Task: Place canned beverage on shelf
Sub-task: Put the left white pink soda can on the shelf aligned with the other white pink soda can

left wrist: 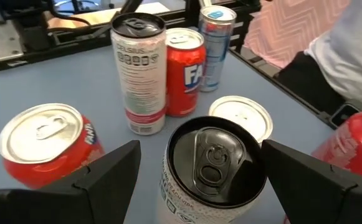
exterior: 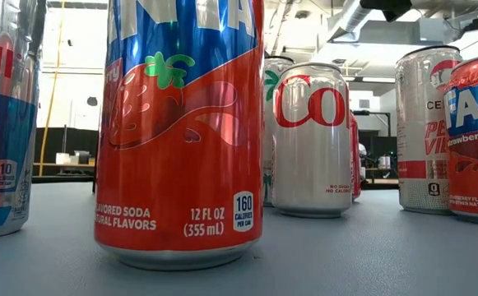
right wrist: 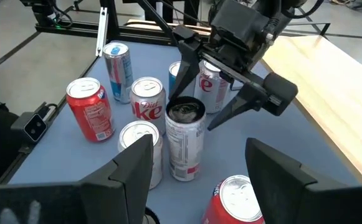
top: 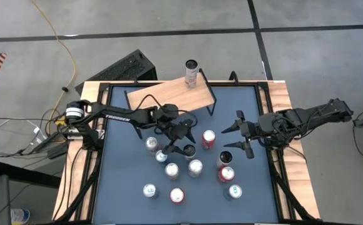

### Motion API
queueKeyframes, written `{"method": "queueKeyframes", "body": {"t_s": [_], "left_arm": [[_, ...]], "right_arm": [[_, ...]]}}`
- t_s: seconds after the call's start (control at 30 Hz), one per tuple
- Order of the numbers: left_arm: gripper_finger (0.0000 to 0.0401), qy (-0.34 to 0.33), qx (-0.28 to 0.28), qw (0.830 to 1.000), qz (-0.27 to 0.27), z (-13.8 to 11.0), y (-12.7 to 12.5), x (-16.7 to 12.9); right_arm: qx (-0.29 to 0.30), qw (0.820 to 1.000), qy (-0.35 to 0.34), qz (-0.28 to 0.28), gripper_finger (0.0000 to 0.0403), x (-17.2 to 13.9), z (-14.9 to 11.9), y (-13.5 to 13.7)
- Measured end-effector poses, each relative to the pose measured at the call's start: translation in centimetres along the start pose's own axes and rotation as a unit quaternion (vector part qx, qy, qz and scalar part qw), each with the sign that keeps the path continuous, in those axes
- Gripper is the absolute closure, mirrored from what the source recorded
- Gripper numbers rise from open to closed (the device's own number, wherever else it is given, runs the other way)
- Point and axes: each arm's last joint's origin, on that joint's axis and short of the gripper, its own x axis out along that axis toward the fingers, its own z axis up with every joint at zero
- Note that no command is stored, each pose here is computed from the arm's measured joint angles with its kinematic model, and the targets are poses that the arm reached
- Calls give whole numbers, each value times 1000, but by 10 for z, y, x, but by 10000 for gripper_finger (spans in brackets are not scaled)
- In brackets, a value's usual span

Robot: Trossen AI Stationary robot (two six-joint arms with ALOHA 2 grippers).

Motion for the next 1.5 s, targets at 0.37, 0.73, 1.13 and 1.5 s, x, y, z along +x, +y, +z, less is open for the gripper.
{"method": "queueKeyframes", "body": {"t_s": [0.37, 0.73, 1.13, 1.5], "left_arm": [[81, -12, 30, 999, 19, 9, 0, -7], [81, -3, 28, 999, 16, 6, -2, -4], [81, -2, 36, 999, 21, 6, -2, -4], [81, 20, 4, 999, 27, -13, 4, 11]], "right_arm": [[-1, 1000, 2, 0, 163, 0, 0, 0], [0, 1000, 2, 0, 163, 0, 0, 0], [0, 1000, 2, 0, 163, 0, 0, 0], [-1, 1000, 2, 0, 163, 0, 0, 0]]}}
